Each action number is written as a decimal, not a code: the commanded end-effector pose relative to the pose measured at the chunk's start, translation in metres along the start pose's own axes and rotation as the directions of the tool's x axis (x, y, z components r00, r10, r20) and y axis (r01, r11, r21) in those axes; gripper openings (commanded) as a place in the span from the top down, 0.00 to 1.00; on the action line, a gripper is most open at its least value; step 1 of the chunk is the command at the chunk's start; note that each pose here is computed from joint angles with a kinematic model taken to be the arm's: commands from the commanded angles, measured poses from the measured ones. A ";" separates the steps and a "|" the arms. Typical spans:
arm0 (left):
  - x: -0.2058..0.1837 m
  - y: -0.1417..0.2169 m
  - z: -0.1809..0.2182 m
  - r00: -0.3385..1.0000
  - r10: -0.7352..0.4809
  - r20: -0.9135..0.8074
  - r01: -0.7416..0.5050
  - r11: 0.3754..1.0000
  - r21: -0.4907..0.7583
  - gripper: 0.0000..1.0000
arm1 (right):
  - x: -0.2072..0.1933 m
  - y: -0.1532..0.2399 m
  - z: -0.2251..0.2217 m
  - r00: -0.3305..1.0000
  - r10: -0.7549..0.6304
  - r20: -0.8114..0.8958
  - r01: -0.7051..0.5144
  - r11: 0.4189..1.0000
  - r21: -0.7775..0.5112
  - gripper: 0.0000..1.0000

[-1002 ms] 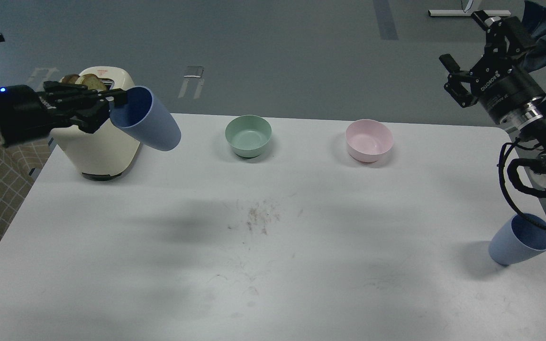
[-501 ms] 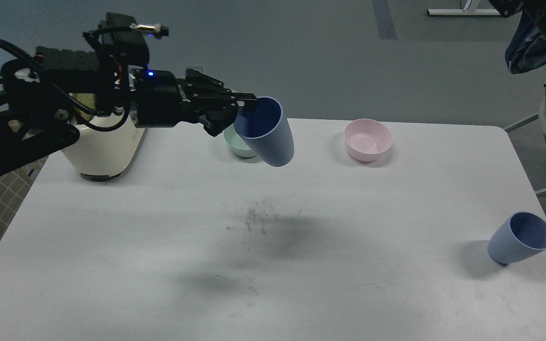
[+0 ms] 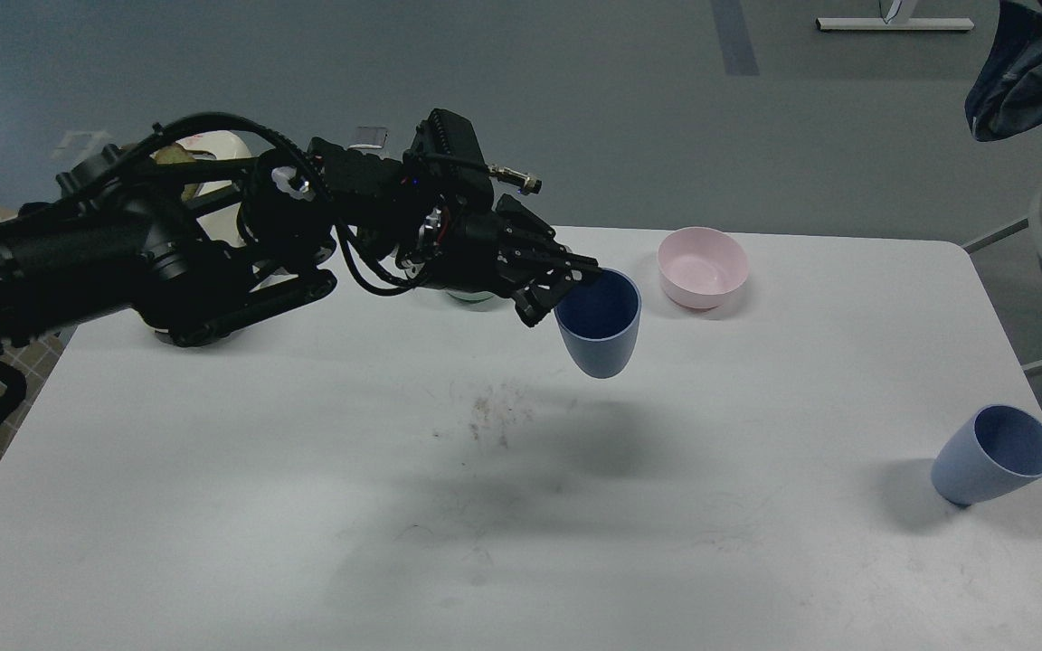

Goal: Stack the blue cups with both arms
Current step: 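Lift the blue cup with the left gripper and carry it toward table center, then lower the blue cup upright onto the table center and release it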

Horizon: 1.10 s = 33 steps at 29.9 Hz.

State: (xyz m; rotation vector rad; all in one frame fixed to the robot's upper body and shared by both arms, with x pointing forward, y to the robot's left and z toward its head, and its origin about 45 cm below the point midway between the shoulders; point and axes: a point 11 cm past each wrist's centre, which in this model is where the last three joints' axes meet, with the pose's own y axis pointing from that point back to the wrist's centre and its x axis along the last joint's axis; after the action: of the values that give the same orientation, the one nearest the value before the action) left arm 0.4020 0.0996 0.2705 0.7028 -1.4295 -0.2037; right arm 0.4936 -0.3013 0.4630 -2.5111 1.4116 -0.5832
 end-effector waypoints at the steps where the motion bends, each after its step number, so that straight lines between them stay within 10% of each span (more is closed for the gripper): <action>1: -0.007 -0.015 0.003 0.999 -0.039 0.013 0.039 0.999 -0.009 1.00 | -0.002 0.001 0.003 1.000 -0.007 -0.002 0.007 1.000 -0.010 0.00; 33: -0.042 -0.050 0.010 0.987 -0.155 0.045 0.156 0.988 -0.009 1.00 | -0.006 0.007 0.013 1.000 -0.002 0.003 0.002 1.000 -0.030 0.00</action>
State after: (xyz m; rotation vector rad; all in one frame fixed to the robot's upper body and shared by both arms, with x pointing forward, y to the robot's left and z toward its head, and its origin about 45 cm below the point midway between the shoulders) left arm 0.4002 0.0792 0.2087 0.8050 -1.4173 -0.3509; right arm 0.4914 -0.3007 0.4474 -2.5350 1.4280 -0.5636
